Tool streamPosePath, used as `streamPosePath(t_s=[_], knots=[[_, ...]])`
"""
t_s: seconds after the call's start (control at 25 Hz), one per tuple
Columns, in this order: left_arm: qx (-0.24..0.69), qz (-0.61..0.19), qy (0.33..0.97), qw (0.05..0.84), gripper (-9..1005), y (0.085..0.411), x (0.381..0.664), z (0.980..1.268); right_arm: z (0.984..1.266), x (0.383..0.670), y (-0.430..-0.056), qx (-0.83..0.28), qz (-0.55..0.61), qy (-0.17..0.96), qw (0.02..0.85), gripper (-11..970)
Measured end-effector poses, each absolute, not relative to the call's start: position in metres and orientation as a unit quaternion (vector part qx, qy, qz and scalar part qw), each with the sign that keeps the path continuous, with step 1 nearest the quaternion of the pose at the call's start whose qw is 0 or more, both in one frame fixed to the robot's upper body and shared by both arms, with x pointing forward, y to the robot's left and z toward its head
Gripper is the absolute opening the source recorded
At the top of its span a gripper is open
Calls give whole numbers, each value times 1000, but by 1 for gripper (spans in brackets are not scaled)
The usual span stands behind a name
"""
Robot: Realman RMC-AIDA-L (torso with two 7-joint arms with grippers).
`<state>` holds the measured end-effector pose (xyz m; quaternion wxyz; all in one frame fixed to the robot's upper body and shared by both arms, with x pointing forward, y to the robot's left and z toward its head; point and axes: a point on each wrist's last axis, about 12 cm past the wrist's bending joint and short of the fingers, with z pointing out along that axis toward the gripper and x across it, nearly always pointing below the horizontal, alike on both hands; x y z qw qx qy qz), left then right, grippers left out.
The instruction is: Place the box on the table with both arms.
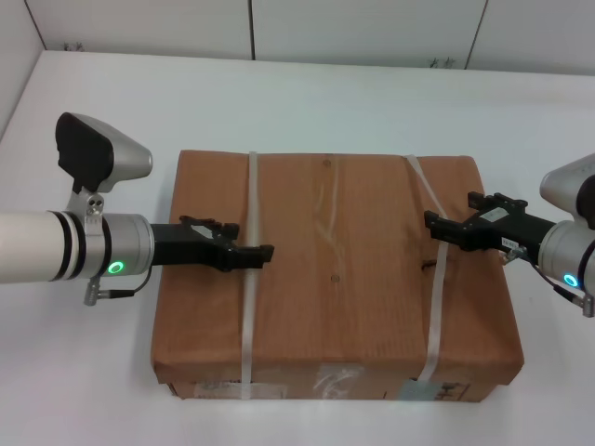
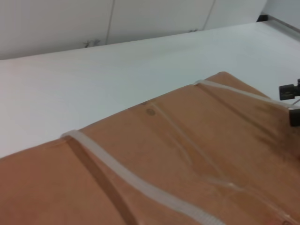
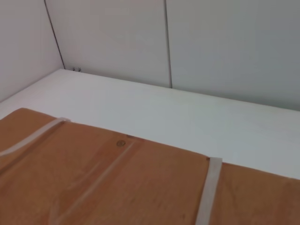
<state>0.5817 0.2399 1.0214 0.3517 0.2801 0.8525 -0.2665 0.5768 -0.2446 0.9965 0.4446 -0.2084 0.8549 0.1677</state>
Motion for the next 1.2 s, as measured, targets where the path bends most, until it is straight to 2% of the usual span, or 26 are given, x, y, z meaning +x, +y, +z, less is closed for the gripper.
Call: streamPosePath(t_s=[0.52, 0.92, 1.04, 1.2], knots=[[279, -316, 835, 352, 756, 237, 582, 1034, 998, 569, -261, -197, 179, 846, 461, 862], [271, -363, 805, 384, 757, 257, 582, 1057, 1012, 563, -289, -176, 201, 827, 494, 863], [284, -384, 782, 400, 757, 261, 579, 1066, 1019, 557, -294, -188, 220, 807, 515, 863], [324, -428, 718, 443, 757, 270, 562, 1081, 1034, 549, -295, -237, 249, 763, 548, 863]])
